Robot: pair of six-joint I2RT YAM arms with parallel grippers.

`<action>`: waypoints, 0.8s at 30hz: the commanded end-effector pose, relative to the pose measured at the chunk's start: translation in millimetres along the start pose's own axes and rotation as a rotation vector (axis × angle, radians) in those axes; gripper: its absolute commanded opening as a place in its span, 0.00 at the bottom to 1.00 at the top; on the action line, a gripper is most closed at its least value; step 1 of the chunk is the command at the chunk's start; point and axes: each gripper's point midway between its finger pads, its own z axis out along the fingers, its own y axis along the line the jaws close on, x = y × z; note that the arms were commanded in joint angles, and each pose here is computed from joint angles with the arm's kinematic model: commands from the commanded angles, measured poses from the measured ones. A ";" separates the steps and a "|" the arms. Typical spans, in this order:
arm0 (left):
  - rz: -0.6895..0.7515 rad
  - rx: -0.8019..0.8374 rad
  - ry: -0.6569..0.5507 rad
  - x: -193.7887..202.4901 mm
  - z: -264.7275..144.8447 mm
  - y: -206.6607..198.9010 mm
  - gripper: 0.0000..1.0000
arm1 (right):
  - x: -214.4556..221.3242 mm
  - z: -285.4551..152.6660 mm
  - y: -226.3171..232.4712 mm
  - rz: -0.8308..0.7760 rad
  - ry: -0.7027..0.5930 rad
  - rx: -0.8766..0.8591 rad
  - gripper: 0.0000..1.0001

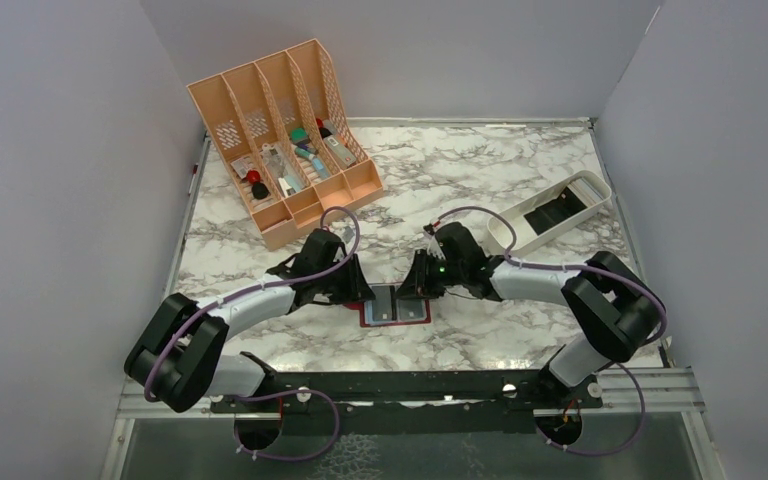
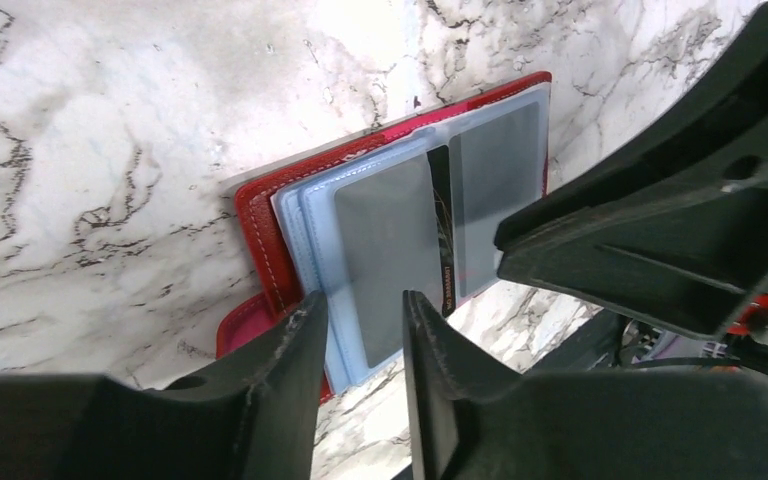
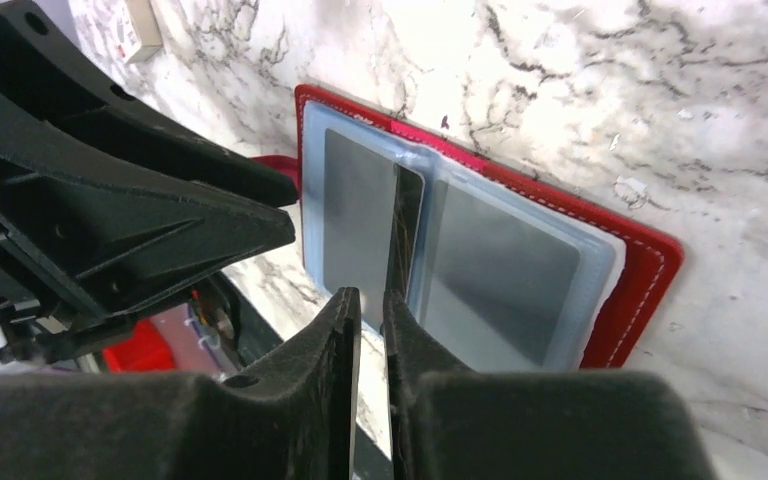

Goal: Put the credit cards into the card holder
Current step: Turn over the card slot in the card holder.

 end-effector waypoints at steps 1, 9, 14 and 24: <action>0.022 -0.026 -0.024 -4.9 -1.8 2.4 0.26 | -1.7 -2.4 -16.2 -0.033 -0.009 0.119 0.14; 0.014 -0.009 -0.017 -3.6 -1.0 -0.3 0.23 | -2.7 10.1 -18.3 -0.055 0.000 0.189 0.08; 0.008 0.033 -0.017 -3.1 0.1 -7.1 0.36 | 5.9 22.2 -24.5 -0.054 0.031 0.219 0.06; 0.001 0.064 -0.006 -1.2 2.9 -11.5 0.44 | 12.1 27.7 -28.3 -0.049 0.042 0.222 0.03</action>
